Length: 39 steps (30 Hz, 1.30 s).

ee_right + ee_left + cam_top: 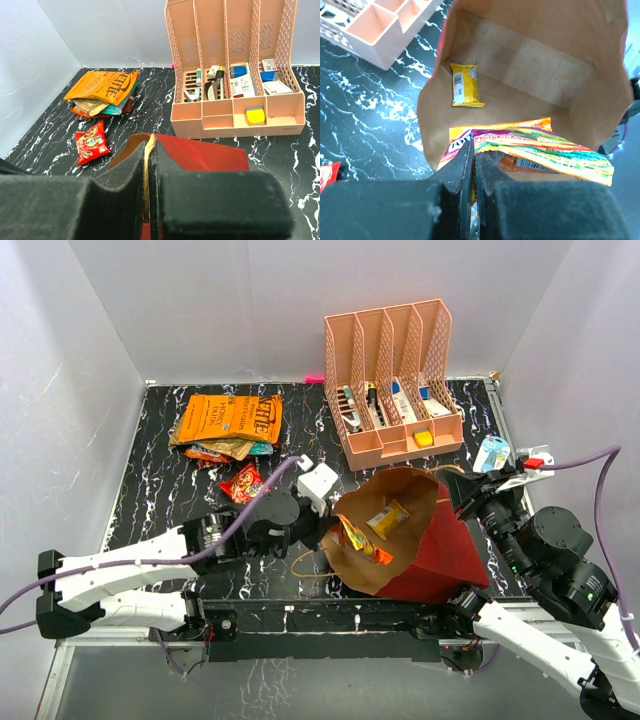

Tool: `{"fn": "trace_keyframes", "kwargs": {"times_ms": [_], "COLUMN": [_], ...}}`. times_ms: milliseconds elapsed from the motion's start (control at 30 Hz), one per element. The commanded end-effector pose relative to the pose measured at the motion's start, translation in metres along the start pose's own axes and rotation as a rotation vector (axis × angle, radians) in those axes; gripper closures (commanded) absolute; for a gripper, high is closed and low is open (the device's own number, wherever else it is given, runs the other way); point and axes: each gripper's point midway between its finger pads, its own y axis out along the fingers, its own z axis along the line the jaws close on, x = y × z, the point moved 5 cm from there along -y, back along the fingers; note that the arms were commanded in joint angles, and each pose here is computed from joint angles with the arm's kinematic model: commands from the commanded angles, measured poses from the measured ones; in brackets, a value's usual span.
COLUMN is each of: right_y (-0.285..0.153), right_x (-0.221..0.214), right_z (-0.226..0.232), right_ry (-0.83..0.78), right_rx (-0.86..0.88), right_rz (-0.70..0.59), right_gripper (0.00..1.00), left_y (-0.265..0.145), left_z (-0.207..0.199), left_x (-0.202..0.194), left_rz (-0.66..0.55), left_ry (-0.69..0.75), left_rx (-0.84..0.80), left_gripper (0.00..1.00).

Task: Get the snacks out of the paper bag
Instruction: Take out the snack from the paper bag, then place the snack at the center of the board.

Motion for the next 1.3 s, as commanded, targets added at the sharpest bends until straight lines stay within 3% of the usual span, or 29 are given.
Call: {"fn": "trace_keyframes", "kwargs": {"times_ms": [0, 100, 300, 633, 833, 1033, 1267], "right_y": [-0.003, -0.004, -0.002, 0.001, 0.0, -0.002, -0.002], "right_x": [0.012, 0.01, 0.009, -0.004, -0.002, 0.003, 0.009], "right_z": [-0.001, -0.002, -0.001, 0.002, 0.004, 0.003, 0.005], "right_ry": [0.027, 0.028, 0.032, 0.065, 0.08, 0.082, 0.08], "right_rx": [-0.002, -0.008, -0.002, 0.02, 0.036, 0.032, 0.034], "right_rz": [-0.065, -0.067, -0.072, -0.058, -0.055, -0.065, -0.062], "right_gripper": [0.92, 0.92, 0.92, 0.93, 0.92, 0.92, 0.92], "left_y": [-0.026, -0.036, -0.072, -0.081, -0.051, -0.042, -0.015], "left_z": [0.018, 0.028, 0.044, 0.102, 0.176, 0.258, 0.34], "left_x": [0.041, 0.063, 0.119, 0.148, 0.149, 0.149, 0.135], "left_rz": [0.016, 0.019, -0.125, -0.163, -0.107, -0.213, -0.326], "left_ry": [-0.145, -0.161, -0.162, -0.12, -0.147, -0.167, -0.01], "left_rx": [0.139, 0.147, 0.148, 0.486, 0.659, 0.858, 1.044], "left_gripper": [1.0, 1.0, 1.0, 1.0, 1.0, 1.0, 1.0]}}
